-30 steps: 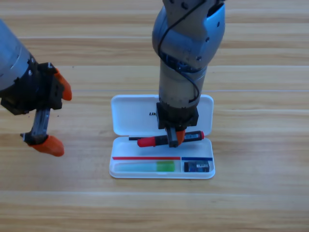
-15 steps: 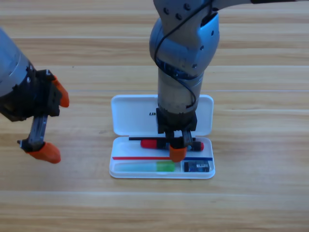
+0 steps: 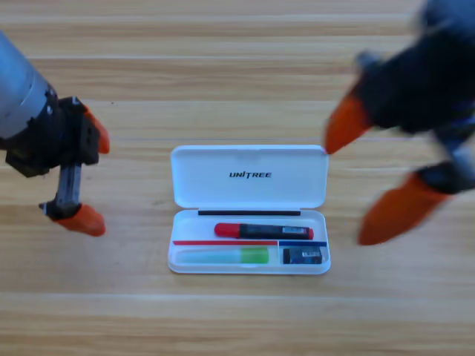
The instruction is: Clean up eraser and pencils
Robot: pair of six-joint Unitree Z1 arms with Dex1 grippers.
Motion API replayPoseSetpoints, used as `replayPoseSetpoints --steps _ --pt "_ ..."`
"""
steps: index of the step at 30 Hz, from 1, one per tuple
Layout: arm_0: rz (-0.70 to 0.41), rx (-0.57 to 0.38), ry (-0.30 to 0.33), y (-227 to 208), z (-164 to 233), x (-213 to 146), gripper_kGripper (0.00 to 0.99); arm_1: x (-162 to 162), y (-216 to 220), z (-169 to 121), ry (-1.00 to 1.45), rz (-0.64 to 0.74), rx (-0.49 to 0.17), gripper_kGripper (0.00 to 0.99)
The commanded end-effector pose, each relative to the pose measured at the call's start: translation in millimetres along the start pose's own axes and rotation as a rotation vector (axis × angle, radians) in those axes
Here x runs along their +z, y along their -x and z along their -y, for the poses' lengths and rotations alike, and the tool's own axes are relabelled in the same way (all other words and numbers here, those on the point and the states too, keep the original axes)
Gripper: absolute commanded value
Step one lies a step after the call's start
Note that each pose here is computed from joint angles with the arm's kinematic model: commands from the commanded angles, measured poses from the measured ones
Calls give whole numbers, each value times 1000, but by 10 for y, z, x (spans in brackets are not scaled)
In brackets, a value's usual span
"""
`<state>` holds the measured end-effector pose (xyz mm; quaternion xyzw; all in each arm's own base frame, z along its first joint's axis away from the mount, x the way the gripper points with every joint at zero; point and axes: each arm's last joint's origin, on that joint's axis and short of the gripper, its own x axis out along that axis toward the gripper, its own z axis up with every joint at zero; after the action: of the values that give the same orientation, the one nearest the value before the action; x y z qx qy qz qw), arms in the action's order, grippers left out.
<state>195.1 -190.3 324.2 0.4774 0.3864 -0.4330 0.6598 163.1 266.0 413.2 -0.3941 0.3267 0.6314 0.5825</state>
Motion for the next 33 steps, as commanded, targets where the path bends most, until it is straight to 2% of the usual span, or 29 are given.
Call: replayPoseSetpoints --steps 1,3,4,6,9,14,17,21,27,33 --pt "62 19 187 -99 -431 -255 979 -501 568 -360 -99 224 -15 930" --pt "109 24 239 -152 -637 -384 974 -599 527 -393 -156 274 -86 931" --pt "128 31 266 -178 -737 -457 973 -638 509 -424 -148 287 -92 931" --pt "168 41 312 -224 -927 -608 969 -673 521 -469 -146 304 -94 931" --pt "226 56 360 -303 -1176 -802 945 -677 543 -521 -156 346 -46 931" --pt "300 61 392 -512 -1495 -1038 916 -642 507 -543 -166 379 35 931" --pt "324 35 383 -680 -1618 -1078 882 -626 485 -575 -153 375 49 931" --pt "363 -11 372 -856 -1702 -1082 775 -619 473 -603 -137 376 62 931" --pt "418 -73 335 -1126 -1750 -1074 500 -637 446 -613 -130 368 67 931" --pt "468 -62 287 -1277 -1657 -1025 41 -631 436 -602 -133 365 67 931"
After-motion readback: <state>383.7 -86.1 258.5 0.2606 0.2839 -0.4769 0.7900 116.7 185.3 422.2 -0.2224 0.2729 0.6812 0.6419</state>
